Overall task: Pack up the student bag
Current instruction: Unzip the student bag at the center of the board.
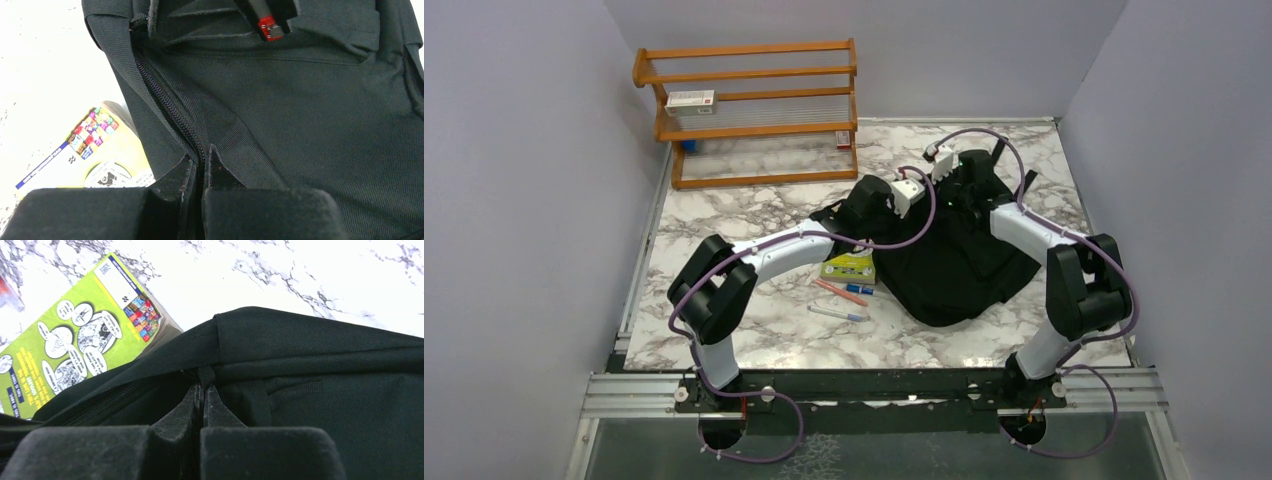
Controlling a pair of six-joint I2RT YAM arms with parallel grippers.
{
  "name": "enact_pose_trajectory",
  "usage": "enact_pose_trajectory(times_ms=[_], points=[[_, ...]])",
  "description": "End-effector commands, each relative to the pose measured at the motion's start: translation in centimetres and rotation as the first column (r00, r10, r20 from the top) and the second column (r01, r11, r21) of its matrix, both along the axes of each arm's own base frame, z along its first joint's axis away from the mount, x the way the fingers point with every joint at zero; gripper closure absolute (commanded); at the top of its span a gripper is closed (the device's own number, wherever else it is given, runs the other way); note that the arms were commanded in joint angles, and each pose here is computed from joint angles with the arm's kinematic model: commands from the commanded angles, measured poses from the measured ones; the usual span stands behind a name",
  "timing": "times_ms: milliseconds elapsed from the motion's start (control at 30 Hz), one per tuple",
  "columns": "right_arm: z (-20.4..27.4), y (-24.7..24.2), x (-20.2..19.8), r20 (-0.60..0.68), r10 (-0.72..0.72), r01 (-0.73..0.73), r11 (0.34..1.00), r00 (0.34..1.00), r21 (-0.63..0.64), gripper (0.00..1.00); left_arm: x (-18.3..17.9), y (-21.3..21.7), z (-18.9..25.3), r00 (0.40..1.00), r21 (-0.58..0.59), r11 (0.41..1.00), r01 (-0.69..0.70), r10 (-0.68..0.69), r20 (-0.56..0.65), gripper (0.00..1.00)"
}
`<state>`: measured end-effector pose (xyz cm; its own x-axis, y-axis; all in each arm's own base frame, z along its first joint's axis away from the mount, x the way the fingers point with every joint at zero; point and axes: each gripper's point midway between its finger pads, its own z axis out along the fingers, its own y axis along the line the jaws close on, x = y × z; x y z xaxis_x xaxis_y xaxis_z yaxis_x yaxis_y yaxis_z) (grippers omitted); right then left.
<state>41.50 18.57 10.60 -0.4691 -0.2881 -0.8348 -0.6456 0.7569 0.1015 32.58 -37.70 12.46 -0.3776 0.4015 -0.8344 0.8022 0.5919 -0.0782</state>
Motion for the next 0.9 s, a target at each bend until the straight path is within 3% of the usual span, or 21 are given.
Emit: enact_pose_trajectory(times_ms=[0, 200, 400, 667, 867], points=[[3.4, 0.0, 0.1, 0.092, -0.005, 0.003, 1.0, 0.996, 0.018, 0.99, 1.6, -0.6, 2.8, 0.997, -0.044, 0.999, -0.022, 0.025, 0.068, 1.0], [4.3, -0.4, -1.1, 0.056, 0.002, -0.002, 1.0, 0.998, 0.001, 0.99, 2.5, 0.0, 2.9, 0.998, -0.074, 0.996, -0.05, 0.052, 0.021, 0.96], [4.6, 0.7, -3.1, -0.032, 0.044, -0.042, 0.997, 0.999, 0.067, 0.99, 2.9, 0.3, 3.3, 0.998, -0.103, 0.993, -0.054, 0.055, 0.004, 0.8], [5.4, 1.1, -4.7, -0.02, 0.056, -0.053, 0.99, 0.998, 0.133, 0.99, 3.3, 1.2, 7.8, 0.998, -0.299, 0.954, -0.03, 0.014, -0.056, 0.52], [5.9, 2.2, -5.8, -0.033, 0.124, -0.116, 0.975, 0.992, 0.187, 0.99, 5.0, 3.7, 10.5, 0.995, -0.414, 0.906, -0.089, 0.058, -0.085, 0.46]])
